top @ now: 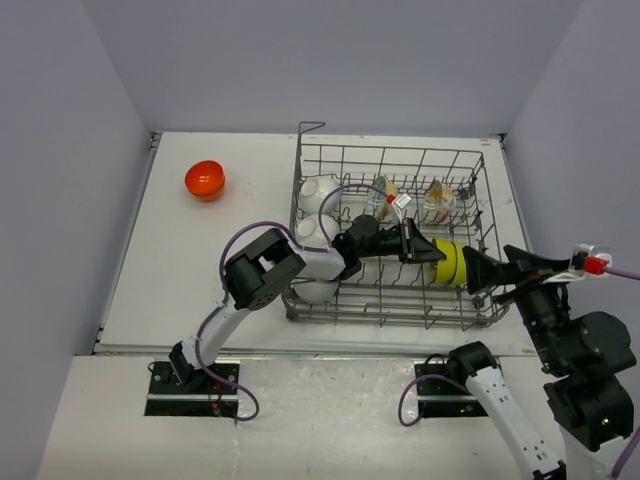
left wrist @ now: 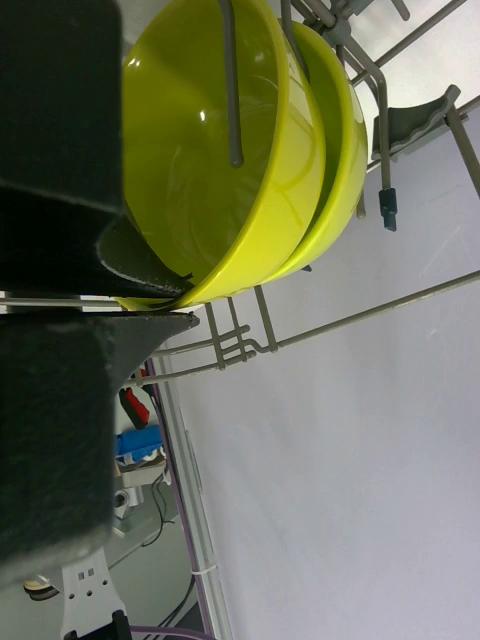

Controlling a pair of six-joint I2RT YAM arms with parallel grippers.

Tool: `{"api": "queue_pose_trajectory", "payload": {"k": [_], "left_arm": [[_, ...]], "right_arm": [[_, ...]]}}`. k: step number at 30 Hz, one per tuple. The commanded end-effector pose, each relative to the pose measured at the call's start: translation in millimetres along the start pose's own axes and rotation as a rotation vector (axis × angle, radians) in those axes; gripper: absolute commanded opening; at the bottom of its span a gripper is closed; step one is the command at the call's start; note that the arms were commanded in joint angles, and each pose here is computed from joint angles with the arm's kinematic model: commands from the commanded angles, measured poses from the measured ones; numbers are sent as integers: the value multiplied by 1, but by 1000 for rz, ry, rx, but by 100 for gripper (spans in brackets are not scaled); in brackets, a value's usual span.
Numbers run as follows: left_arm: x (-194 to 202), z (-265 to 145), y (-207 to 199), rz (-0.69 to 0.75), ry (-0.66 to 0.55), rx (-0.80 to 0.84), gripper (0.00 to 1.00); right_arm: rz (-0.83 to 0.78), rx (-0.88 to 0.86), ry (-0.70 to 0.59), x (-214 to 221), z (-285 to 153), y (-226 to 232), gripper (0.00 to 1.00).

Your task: Unload the bowls from the dish rack

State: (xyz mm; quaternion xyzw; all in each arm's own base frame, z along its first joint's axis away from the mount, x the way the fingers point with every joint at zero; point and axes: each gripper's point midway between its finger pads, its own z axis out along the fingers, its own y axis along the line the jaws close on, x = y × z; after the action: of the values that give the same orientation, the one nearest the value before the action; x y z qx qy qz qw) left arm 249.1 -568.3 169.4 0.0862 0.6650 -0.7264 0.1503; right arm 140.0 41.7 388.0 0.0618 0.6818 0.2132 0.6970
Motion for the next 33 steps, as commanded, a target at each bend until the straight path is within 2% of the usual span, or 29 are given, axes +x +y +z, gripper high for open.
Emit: {"api": "queue_pose_trajectory", "payload": {"k": [1, 14, 20, 33], "left_arm": [[-50, -47, -250, 423, -251, 707, 0], [-49, -63, -284, 464, -269, 851, 0], [-51, -65, -298, 488, -277, 846, 0], [-52, -58, -287, 479, -268, 798, 0]], "right_arm": [[-10, -2, -14, -8, 8, 3, 99], [-12, 9, 2, -5, 13, 2, 99], [-9, 8, -5, -6, 11, 2, 99], [-6, 5, 1, -3, 12, 2, 99]]}}
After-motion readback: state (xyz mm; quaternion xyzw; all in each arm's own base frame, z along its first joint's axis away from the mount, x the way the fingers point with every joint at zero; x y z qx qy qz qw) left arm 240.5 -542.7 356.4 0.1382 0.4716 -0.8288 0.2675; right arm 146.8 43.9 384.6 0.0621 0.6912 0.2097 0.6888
